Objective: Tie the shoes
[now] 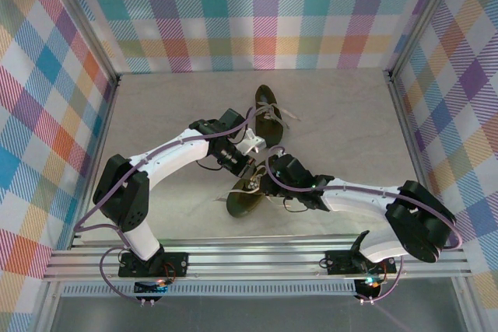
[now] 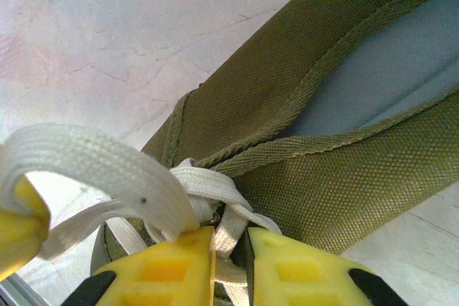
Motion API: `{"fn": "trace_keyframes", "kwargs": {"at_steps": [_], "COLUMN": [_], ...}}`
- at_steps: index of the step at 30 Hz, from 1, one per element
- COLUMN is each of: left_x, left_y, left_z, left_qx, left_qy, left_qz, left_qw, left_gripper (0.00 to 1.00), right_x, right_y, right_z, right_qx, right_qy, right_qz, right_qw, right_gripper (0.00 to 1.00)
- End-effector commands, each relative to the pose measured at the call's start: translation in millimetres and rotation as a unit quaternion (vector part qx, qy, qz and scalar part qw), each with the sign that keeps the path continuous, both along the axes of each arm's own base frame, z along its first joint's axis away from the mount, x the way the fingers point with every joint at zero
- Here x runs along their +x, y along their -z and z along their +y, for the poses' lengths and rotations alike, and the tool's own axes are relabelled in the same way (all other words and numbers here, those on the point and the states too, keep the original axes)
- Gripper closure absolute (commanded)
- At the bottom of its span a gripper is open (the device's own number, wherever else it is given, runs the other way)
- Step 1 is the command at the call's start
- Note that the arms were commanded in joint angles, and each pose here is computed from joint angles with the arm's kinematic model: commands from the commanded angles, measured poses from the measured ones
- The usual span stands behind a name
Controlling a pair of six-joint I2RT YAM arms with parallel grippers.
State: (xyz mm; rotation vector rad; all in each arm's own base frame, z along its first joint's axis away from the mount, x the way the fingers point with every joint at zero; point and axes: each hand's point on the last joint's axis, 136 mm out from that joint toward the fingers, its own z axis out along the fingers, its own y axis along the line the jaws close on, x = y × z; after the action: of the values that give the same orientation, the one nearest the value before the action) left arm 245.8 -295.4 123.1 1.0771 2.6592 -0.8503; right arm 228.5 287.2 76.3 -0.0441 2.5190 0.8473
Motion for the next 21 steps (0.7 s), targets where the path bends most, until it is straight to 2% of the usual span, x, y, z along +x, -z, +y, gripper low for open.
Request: {"fn": "trace_keyframes", "kwargs": {"at_steps": [1, 13, 21], "left_x": [-4.2, -1.9, -1.9], "left_y": [4.6, 6.7, 6.4], "left_z": [4.5, 5.2, 4.5], "left_qx": [0.016, 0.021, 0.019], "left_qy": [-0.002, -0.006, -0.005], "left_qz": [0.005, 0.004, 0.006], "left_qw": [1.0, 1.0, 1.0], "left_gripper": [1.0, 1.0, 1.0], "right_x": [9.0, 10.6, 12.7], "right_y": [-15.3, -21.3, -19.2], "right_z": [10.3, 14.1, 15.0], "right_qx": [0.026, 0.036, 0.031], "right_qy": [0.0, -0.006, -0.004], "right_qz": [-0.019, -0.028, -0.027], "right_qw": [0.999, 0.999, 0.999], "right_gripper": [0.8, 0.76, 0.81]}}
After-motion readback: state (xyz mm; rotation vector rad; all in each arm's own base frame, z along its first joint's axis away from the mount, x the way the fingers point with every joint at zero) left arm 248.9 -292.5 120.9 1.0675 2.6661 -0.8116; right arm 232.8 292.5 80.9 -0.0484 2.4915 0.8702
